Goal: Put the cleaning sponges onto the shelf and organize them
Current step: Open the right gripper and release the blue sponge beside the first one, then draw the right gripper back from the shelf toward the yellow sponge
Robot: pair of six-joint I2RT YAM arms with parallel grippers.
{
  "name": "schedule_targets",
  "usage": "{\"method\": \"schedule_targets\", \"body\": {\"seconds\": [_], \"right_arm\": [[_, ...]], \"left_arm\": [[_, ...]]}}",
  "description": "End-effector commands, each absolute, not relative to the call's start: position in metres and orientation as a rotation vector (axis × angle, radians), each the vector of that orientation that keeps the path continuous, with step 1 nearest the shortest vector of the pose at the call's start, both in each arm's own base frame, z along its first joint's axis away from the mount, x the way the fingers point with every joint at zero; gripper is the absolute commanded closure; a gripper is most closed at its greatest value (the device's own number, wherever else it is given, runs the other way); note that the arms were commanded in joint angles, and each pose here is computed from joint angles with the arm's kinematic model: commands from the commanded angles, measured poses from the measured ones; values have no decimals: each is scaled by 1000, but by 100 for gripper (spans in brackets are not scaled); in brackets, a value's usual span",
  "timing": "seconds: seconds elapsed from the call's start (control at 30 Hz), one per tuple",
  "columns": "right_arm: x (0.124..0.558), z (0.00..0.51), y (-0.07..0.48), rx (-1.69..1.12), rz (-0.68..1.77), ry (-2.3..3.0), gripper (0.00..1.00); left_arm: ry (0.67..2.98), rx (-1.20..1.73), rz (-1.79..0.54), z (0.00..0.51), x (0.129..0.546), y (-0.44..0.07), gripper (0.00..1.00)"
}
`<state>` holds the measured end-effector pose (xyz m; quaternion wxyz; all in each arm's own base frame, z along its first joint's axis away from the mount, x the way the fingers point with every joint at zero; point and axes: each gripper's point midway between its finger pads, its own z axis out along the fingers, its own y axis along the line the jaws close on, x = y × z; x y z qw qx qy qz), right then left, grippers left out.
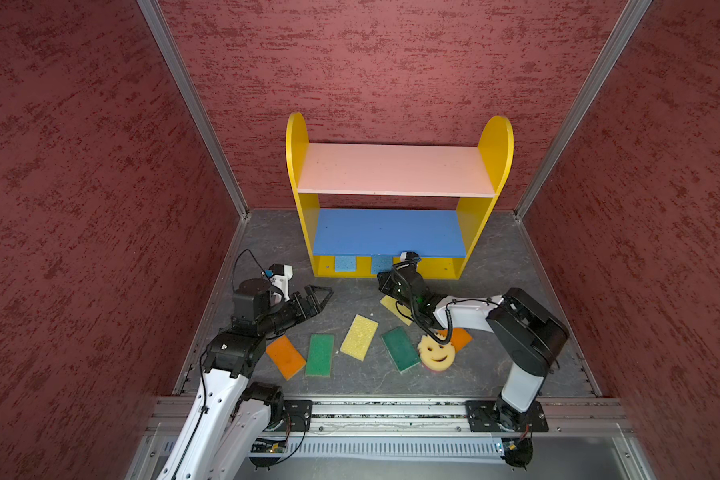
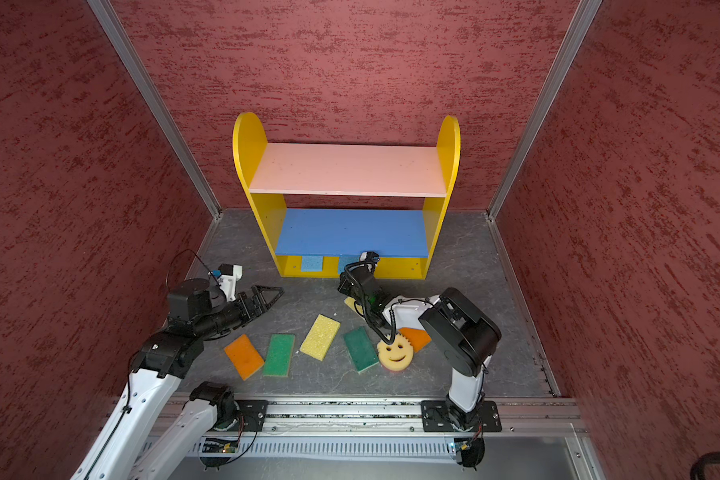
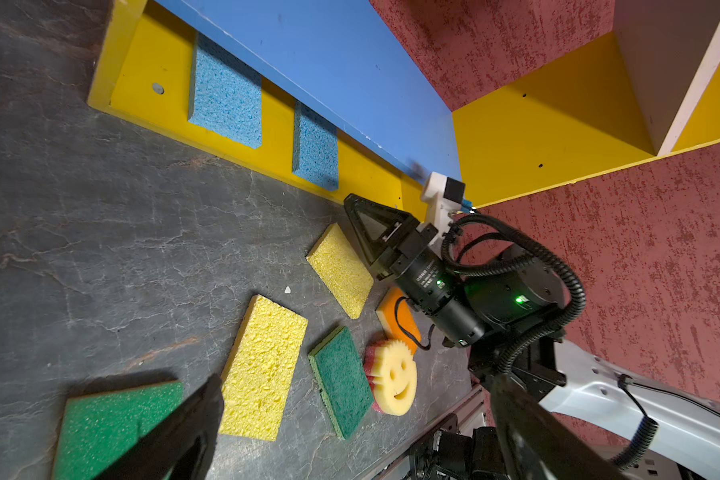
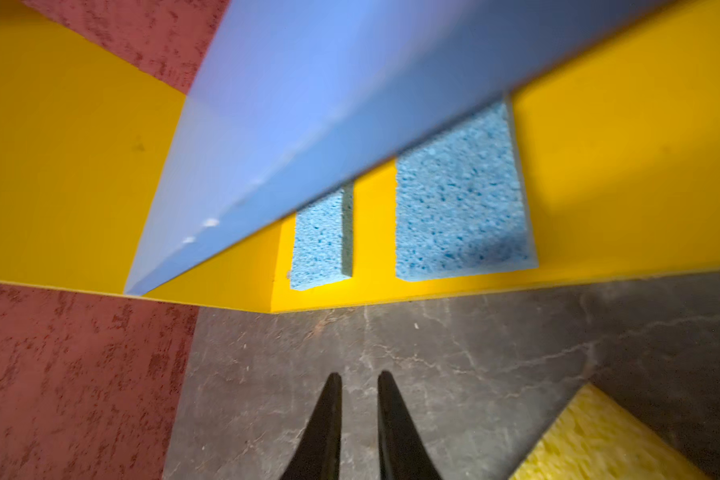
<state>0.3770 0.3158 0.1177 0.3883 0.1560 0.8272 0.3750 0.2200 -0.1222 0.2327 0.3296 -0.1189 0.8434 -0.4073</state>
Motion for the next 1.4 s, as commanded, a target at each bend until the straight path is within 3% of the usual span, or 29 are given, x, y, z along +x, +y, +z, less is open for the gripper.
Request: {"method": "schedule_targets", "body": {"seconds": [0.0, 0.17, 0.27, 0.4, 0.5, 0.6, 0.63, 0.87, 1.37], "right_arm": [[358, 110, 303, 349, 837, 2187, 76], [328, 116, 281, 285, 691, 2236, 53], [319, 117, 265, 288, 635, 2250, 47], [318, 116, 259, 303, 618, 2241, 45], [323, 118, 270, 307, 681, 2217, 55], [333, 118, 292, 297, 770, 2203, 93], [337, 117, 301, 299, 797, 2205, 100], [365, 93, 334, 420, 924, 2180, 100], [420, 33, 320, 722, 1013, 2072, 100]], "left_arm": [[2210, -292, -1020, 237, 213, -116, 0], [2221, -265, -991, 237, 205, -113, 0], [2210, -254, -980, 238, 204, -111, 0], [2200, -250, -995, 236, 205, -112, 0], [2200, -238, -993, 235, 204, -112, 0], [2214, -223, -954, 232, 201, -109, 0], [2219, -221, -945, 232, 200, -109, 0], [2216, -214, -925, 233, 198, -108, 0], [2241, -231, -896, 225, 199, -107, 0]]}}
